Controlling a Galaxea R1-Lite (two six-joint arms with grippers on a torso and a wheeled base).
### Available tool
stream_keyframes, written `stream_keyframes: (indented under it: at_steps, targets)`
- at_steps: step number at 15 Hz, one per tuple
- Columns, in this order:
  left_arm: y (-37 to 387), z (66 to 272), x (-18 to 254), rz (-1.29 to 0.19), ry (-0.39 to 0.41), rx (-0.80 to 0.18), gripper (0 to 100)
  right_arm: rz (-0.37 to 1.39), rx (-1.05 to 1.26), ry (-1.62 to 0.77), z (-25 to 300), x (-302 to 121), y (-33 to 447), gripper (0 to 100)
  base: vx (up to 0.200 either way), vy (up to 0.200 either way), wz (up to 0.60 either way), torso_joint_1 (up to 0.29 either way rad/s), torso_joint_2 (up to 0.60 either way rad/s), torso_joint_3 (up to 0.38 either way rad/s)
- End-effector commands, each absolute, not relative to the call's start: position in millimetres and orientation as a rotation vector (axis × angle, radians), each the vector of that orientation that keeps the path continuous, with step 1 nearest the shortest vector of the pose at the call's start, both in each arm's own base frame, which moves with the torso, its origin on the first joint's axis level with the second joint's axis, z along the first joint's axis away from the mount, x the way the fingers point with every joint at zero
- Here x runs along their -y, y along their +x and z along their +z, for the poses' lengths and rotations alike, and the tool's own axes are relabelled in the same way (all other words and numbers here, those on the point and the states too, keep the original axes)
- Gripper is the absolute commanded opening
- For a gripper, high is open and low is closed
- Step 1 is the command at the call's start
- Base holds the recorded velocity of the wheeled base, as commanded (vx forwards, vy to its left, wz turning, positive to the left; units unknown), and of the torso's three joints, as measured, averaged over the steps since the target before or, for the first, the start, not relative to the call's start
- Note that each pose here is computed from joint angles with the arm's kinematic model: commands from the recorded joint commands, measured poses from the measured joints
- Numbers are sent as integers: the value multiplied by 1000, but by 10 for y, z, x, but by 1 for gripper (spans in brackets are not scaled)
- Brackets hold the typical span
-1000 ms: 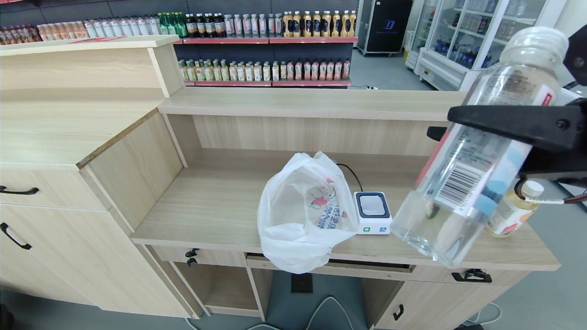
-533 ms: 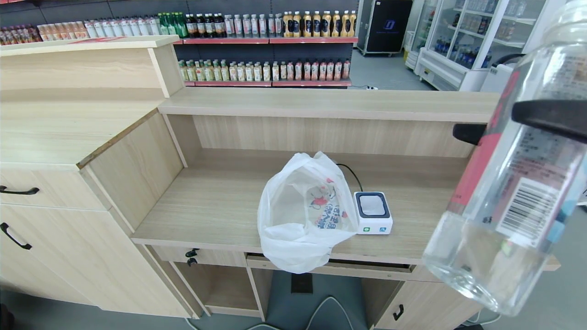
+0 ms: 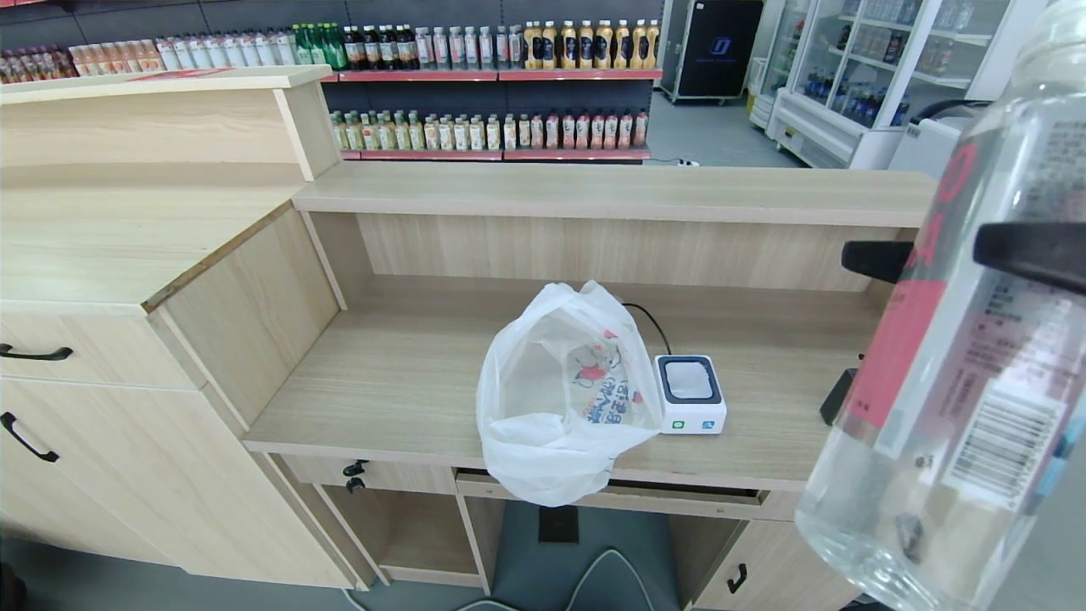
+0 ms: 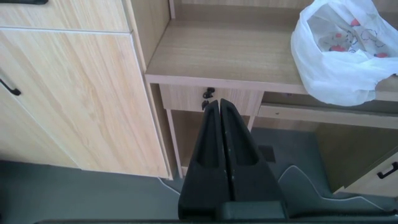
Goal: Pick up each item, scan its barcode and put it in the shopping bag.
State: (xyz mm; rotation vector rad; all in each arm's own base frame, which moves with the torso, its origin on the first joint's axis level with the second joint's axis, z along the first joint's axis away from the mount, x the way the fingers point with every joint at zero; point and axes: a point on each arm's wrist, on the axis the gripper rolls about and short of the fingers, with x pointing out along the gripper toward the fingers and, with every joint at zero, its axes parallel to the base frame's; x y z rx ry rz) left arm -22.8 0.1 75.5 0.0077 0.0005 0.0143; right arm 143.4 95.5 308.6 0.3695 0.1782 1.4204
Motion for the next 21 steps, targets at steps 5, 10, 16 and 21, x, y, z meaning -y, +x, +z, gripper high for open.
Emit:
stream_keyframes:
  at_steps: [5,10,16,21]
  targets:
    - [-228,755,-1,15,8,0,0,1474,-191,359,3054,-906,1308,0,0,0,0,0,0,0]
    - [-228,755,-1,15,8,0,0,1467,-192,364,3039,-866,1253,0,0,0,0,0,0,0]
    - [-228,755,-1,15,8,0,0,1452,-203,368,3004,-860,1273,0,0,0,0,0,0,0]
    - [-228,755,-1,15,8,0,0,1443,-202,368,3001,-860,1295,0,0,0,0,0,0,0]
